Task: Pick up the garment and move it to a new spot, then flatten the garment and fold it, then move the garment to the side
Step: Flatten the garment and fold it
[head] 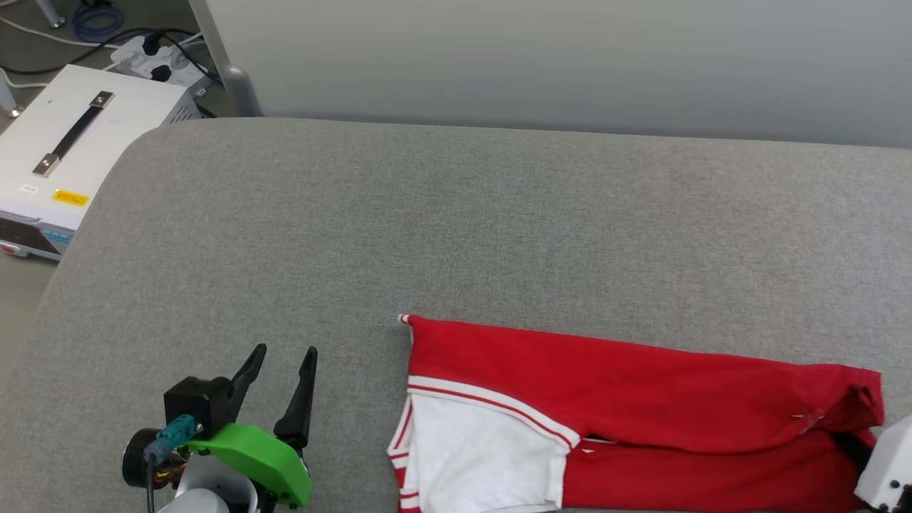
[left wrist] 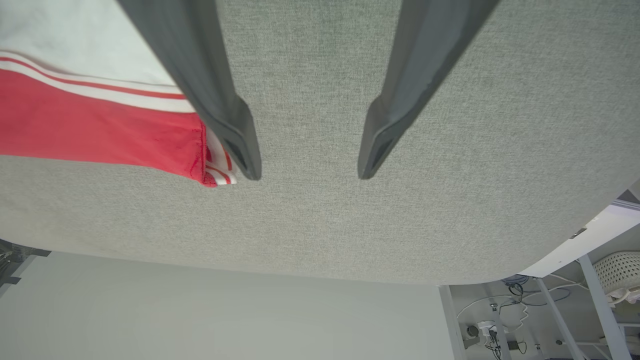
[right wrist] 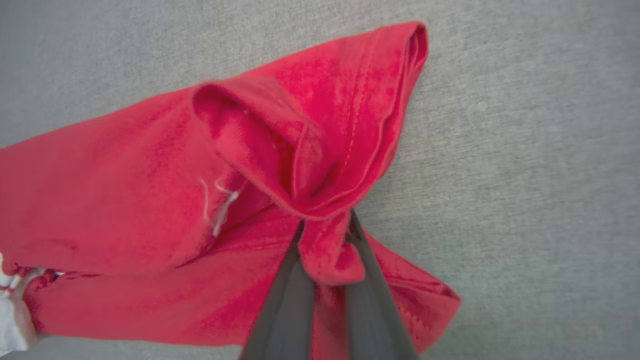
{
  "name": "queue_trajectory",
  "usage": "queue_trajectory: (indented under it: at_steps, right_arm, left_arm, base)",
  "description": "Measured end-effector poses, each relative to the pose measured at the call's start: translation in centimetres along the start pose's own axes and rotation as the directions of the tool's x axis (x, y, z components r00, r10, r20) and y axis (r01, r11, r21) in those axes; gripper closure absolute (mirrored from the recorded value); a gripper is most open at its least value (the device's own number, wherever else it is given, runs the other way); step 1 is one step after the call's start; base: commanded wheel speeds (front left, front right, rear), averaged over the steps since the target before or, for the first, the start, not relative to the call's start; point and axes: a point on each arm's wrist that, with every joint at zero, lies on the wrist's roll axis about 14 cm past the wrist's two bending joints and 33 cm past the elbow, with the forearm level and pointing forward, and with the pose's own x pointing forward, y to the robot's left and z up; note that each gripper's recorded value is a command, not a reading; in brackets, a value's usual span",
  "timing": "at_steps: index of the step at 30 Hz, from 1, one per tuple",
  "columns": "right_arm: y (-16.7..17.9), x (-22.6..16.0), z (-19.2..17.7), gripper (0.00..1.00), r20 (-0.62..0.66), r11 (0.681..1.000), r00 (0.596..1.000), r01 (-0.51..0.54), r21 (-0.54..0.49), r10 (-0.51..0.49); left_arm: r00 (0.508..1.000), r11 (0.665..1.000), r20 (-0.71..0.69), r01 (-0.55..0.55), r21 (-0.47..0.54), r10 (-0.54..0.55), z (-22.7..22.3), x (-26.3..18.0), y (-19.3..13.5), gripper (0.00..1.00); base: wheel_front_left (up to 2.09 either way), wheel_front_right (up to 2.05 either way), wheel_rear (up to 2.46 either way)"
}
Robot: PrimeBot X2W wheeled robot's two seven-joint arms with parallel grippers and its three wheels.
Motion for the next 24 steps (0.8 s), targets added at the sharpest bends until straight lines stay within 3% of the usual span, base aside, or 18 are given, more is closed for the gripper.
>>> queue_trajectory:
  at_steps: [5, 9, 19, 24]
  right_arm:
    - [-3.0, -1.1, 1.5, 1.0, 0.043, 0.994, 0.996, 0.086, -0.062, -0.083]
    - [-2.8, -1.4, 1.7, 1.0, 0.054, 0.994, 0.995, 0.081, -0.068, -0.078]
    - [1.8, -3.0, 2.1, 1.0, 0.104, 0.994, 0.993, -0.045, -0.1, 0.056]
    - [6.0, -3.9, 1.6, 1.0, 0.099, 0.981, 0.982, -0.148, -0.122, 0.16]
  left_arm:
    - [1.0, 1.0, 0.004, 0.007, 0.002, -0.007, 0.1, -0.1, -0.2, 0.0]
    - [1.0, 1.0, 0.009, 0.009, 0.003, -0.009, 0.3, -0.3, -0.3, 0.0]
    - [1.0, 1.0, 0.028, 0.005, -0.014, -0.004, 0.5, -1.3, -0.7, 0.0]
    - [0.999, 1.0, 0.044, -0.006, -0.023, 0.007, 0.8, -2.0, -0.6, 0.0]
  base:
    - [0.0, 0.0, 0.0]
    - [0.0, 0.0, 0.0]
    - [0.0, 0.0, 0.0]
    - [0.0, 0.0, 0.0]
